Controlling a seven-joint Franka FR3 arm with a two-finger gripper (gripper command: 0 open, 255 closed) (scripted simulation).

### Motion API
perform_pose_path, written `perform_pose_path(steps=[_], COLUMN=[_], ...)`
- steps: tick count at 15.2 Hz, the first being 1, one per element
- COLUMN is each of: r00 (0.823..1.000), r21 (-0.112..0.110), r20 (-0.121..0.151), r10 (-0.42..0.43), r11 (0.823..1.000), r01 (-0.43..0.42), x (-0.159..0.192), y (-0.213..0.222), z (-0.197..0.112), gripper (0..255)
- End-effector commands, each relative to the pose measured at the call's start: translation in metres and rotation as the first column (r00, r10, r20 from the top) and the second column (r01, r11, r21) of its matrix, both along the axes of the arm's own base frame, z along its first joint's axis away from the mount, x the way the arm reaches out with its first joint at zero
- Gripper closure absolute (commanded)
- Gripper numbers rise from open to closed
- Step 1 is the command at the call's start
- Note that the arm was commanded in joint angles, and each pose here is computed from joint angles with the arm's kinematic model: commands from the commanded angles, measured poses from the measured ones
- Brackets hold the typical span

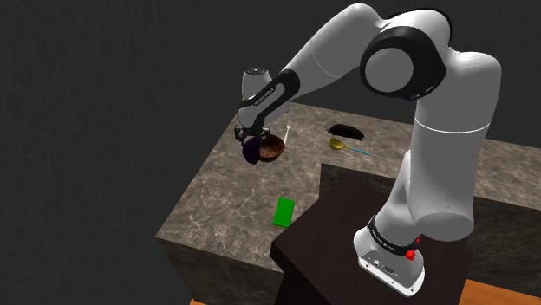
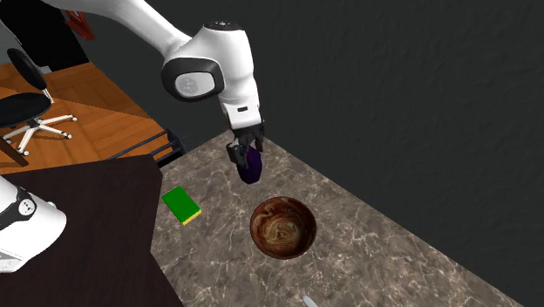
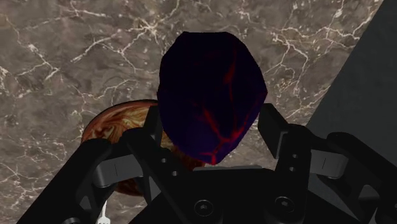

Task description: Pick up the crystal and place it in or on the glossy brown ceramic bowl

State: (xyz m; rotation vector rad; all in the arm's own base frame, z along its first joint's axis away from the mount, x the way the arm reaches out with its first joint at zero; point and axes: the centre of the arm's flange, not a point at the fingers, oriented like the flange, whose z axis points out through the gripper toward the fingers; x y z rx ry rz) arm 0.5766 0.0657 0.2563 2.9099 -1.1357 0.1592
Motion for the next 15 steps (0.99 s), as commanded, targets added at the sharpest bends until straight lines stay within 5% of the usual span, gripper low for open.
perform_pose_path(steps=[1,9,15], r00=[1.0,1.0,1.0], r21=[0.0,0.0,0.0], r20=[0.0,0.0,0.0], r10=[0.0,0.0,0.0], r11=[1.0,1.0,1.0], r01=[0.0,0.0,0.0], x=[0.007,0.034,0.034], y=[-0.023,-0.131,-0.131], z=[0.003,0.012,-0.019], gripper=[255,255,255])
